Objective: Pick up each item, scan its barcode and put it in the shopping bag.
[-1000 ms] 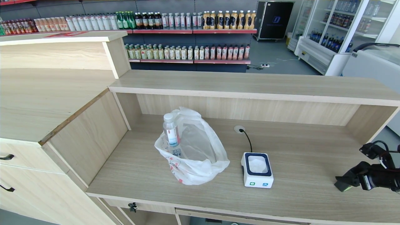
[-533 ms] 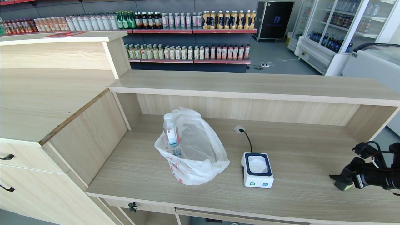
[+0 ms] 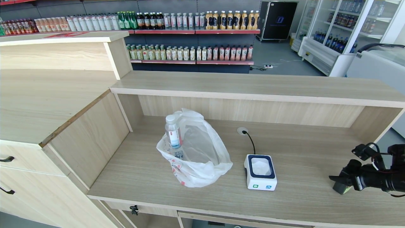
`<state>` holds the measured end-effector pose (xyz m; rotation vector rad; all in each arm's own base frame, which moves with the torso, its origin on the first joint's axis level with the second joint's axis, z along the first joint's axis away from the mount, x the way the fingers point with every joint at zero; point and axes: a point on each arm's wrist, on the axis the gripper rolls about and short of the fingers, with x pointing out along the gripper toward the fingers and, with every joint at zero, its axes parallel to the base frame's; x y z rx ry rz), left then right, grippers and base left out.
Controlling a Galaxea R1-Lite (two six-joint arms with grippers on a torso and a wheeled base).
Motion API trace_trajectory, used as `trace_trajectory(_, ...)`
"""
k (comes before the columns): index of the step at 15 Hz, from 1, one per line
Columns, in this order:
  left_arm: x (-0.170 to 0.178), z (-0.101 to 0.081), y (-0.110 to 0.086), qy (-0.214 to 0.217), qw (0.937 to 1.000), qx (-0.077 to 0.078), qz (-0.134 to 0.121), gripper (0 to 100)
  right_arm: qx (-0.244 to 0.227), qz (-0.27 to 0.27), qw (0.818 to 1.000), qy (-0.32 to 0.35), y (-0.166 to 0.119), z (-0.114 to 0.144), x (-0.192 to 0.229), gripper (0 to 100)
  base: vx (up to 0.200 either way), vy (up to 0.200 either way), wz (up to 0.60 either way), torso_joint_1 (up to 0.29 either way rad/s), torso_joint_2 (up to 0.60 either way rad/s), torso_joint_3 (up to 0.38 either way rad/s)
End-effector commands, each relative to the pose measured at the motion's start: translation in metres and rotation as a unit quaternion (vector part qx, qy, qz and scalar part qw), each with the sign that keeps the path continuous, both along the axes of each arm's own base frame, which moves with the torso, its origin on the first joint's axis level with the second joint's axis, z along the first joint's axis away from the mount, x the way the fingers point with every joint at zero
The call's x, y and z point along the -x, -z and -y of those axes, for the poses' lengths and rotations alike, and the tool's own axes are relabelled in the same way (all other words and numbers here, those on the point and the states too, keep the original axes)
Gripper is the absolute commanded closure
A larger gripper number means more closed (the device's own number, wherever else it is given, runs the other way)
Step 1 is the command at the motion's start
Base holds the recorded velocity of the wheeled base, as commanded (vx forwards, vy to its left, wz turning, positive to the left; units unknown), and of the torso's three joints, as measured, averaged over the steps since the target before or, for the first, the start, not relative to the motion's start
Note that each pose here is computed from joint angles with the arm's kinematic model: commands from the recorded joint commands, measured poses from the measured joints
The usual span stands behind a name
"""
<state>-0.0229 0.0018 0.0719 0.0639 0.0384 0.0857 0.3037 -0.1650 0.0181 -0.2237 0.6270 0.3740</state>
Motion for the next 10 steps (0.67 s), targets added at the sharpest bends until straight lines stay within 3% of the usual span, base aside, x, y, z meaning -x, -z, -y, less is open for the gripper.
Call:
trace_trajectory(1,0.000,0.000,0.000,0.000,1.0000,0.000,0.000,0,0.003,0.004,1.000,-0.001,-0.002,0.000,0.000,100,0.000,0.000,0.00,0.000,0.00,0.000)
trace_trajectory(6,0.000,0.000,0.000,0.000,1.0000,0.000,0.000,0,0.007,0.010,1.000,-0.001,-0.007,0.000,0.002,100,0.000,0.000,0.00,0.000,0.00,0.000)
trace_trajectory(8,0.000,0.000,0.000,0.000,1.0000,0.000,0.000,0,0.013,0.046,0.999,-0.012,-0.029,-0.004,0.006,100,0.000,0.000,0.00,0.000,0.00,0.000)
trace_trajectory(10,0.000,0.000,0.000,0.000,1.0000,0.000,0.000,0,0.023,0.127,0.990,-0.060,-0.070,-0.012,0.014,100,0.000,0.000,0.00,0.000,0.00,0.000)
